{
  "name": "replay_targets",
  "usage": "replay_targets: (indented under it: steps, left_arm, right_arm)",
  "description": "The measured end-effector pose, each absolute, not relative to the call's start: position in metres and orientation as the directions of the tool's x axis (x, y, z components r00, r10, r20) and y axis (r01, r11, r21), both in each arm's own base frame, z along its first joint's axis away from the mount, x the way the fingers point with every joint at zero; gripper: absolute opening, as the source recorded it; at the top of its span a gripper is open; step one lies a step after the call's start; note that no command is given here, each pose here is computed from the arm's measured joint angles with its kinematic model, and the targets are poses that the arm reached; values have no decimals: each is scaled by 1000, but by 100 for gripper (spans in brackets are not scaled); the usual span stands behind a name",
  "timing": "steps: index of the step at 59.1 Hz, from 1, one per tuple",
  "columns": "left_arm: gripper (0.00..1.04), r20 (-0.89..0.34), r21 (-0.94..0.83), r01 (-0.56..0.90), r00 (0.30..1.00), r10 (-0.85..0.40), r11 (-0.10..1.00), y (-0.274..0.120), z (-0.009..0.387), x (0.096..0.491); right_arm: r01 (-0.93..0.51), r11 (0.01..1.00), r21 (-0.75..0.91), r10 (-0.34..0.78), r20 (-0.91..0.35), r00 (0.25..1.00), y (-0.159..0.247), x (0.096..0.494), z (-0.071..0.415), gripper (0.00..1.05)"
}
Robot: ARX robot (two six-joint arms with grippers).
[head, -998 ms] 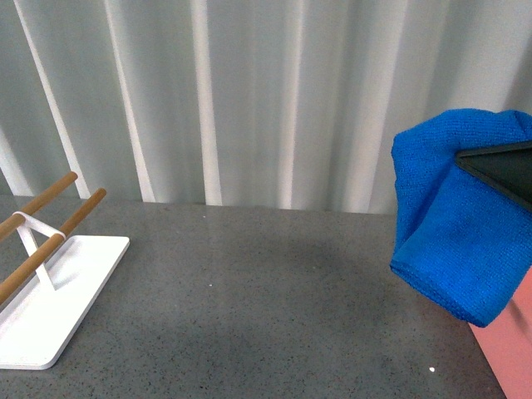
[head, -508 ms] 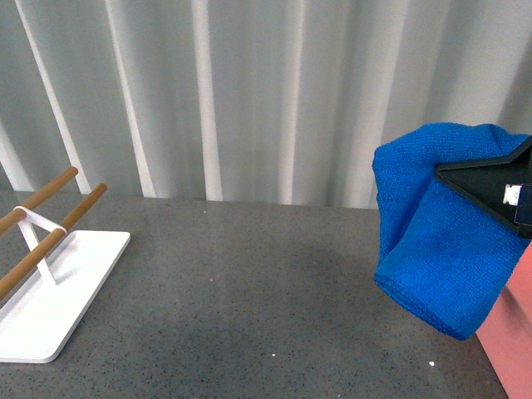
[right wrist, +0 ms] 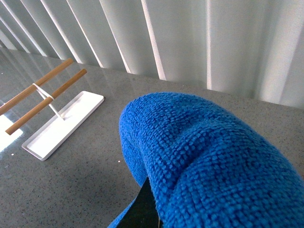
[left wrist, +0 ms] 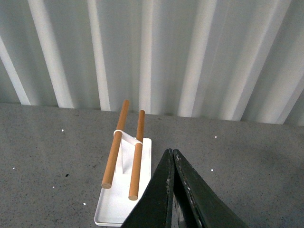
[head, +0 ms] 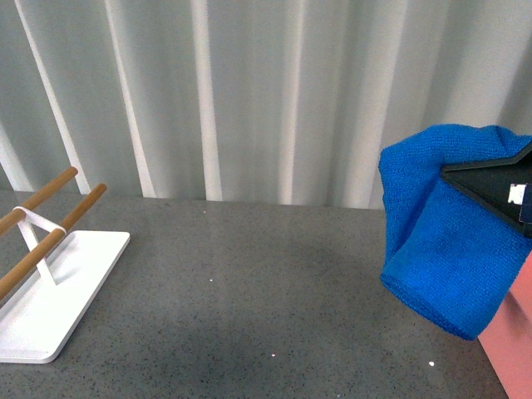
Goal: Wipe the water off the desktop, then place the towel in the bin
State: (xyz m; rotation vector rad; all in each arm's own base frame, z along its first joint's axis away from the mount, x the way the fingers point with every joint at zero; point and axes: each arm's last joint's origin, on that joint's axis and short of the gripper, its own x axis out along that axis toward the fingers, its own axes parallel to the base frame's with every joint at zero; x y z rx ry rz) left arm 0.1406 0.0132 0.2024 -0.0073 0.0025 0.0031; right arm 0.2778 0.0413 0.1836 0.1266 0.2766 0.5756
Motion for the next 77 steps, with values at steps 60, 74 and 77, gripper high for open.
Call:
replay_targets:
  steps: [60, 74, 77]
  left_arm:
    - [4, 28, -5, 0, 1000, 0, 1000, 0, 175, 109]
    - [4, 26, -5, 0, 1000, 0, 1000, 0, 172, 96]
    - [4, 23, -5, 0, 1000, 0, 1000, 0, 172, 96]
  right_arm:
    - [-523, 829, 200, 559, -247, 792, 47, 276, 182, 5]
    - [-518, 833, 196, 553, -250, 795, 46, 277, 182, 5]
    - [-519, 833, 194, 553, -247, 796, 47, 277, 183, 5]
